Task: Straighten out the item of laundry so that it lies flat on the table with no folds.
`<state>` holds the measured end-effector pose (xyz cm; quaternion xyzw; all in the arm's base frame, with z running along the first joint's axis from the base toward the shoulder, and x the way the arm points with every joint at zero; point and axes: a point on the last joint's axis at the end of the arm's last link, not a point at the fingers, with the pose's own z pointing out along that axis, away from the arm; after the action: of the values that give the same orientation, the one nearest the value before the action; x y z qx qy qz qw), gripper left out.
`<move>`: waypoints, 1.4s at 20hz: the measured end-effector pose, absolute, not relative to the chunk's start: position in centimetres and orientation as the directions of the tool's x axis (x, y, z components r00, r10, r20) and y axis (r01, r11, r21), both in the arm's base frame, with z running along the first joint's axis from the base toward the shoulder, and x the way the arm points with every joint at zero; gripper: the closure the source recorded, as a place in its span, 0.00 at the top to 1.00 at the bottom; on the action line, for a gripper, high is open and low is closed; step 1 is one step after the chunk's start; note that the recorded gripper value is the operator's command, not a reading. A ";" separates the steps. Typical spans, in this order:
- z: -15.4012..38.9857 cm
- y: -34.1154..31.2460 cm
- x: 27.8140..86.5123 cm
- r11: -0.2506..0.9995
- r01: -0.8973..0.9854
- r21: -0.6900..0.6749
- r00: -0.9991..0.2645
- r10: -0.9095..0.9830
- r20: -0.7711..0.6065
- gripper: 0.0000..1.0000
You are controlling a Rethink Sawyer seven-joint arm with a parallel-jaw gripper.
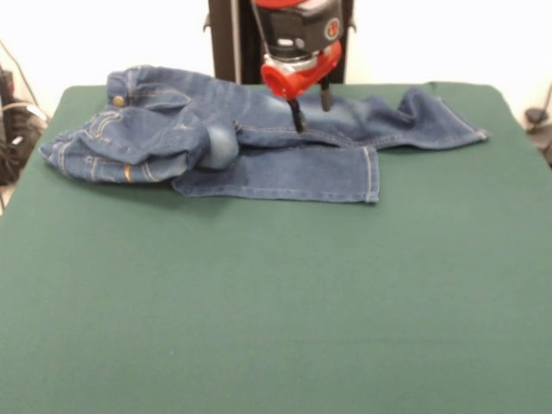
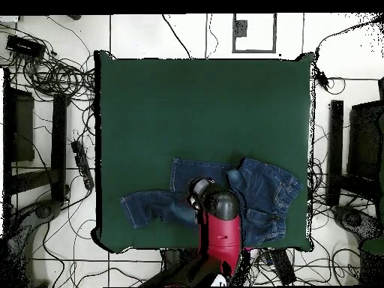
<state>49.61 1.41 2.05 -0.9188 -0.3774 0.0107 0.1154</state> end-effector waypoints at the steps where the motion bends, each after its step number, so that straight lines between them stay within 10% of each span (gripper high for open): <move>1: 2.2 1.3 50.0 -0.690 0.690 -0.216 0.717 0.693 0.074 1.00; 28: 1.0 5.3 61.4 -0.877 0.462 -0.129 0.887 0.457 0.070 1.00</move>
<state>61.39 5.31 1.03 -0.9687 -0.2370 -0.0188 0.0713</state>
